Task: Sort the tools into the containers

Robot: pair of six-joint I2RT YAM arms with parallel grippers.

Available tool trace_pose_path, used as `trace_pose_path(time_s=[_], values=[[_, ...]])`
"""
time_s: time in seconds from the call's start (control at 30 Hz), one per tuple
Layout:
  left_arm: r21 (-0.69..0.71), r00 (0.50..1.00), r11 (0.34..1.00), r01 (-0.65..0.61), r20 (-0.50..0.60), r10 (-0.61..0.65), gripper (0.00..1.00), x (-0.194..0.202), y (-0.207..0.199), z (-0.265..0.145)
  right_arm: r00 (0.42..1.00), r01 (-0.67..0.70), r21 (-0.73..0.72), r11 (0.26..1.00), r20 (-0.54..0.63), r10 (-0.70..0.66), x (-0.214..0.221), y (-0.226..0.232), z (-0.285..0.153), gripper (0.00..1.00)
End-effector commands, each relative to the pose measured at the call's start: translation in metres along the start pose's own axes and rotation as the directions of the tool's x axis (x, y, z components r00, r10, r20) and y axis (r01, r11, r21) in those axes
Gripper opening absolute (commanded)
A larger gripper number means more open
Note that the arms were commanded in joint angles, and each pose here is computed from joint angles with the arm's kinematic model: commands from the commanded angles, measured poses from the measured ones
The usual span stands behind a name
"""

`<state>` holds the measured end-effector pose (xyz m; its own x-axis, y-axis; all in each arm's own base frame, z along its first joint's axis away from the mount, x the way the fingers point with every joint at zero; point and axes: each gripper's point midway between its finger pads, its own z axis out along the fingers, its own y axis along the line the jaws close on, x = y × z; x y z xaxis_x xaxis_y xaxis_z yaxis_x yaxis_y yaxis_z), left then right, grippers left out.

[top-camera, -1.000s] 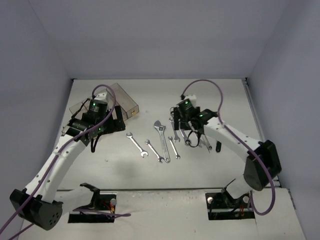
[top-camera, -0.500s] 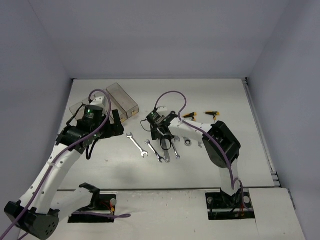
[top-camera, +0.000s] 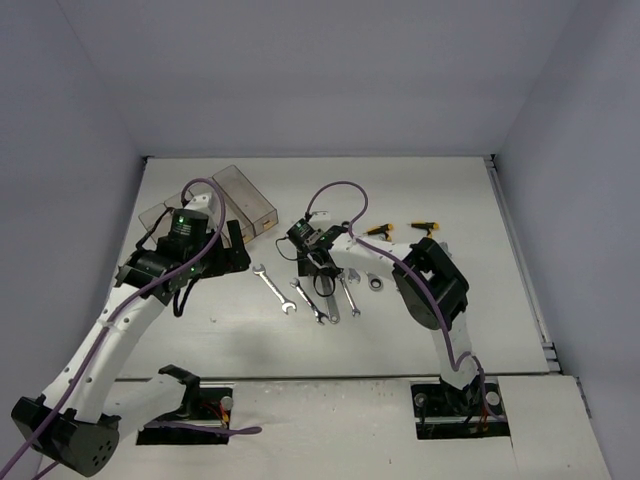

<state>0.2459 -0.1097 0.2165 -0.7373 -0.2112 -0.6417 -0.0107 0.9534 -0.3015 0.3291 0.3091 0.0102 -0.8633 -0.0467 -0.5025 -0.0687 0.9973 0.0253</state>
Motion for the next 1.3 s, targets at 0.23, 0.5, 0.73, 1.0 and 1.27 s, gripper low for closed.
trace_pose_path(time_s=[0.23,0.5,0.73,1.0,1.27], values=[[0.020,1.000,1.000,-0.008,0.006,0.008,0.85,-0.006,-0.007,0.006,0.998,-0.037,0.116,0.993,-0.038,0.042,0.008,-0.034,0.029,0.48],[0.025,1.000,1.000,-0.009,-0.005,0.009,0.85,-0.008,-0.011,0.012,0.998,-0.005,0.111,0.994,-0.069,0.013,0.008,-0.040,0.038,0.40],[0.049,1.000,0.999,0.013,-0.011,-0.013,0.85,-0.008,-0.017,0.020,0.991,0.062,0.065,0.996,-0.120,-0.054,0.018,-0.034,0.044,0.01],[0.114,0.999,0.992,0.051,0.001,-0.051,0.85,-0.015,-0.033,0.037,0.992,0.125,-0.028,0.992,0.036,-0.123,-0.020,-0.018,0.013,0.00],[0.217,0.993,0.971,0.100,0.032,-0.109,0.85,-0.030,-0.057,0.067,0.977,0.157,-0.131,0.979,0.169,-0.134,-0.045,-0.005,-0.016,0.00]])
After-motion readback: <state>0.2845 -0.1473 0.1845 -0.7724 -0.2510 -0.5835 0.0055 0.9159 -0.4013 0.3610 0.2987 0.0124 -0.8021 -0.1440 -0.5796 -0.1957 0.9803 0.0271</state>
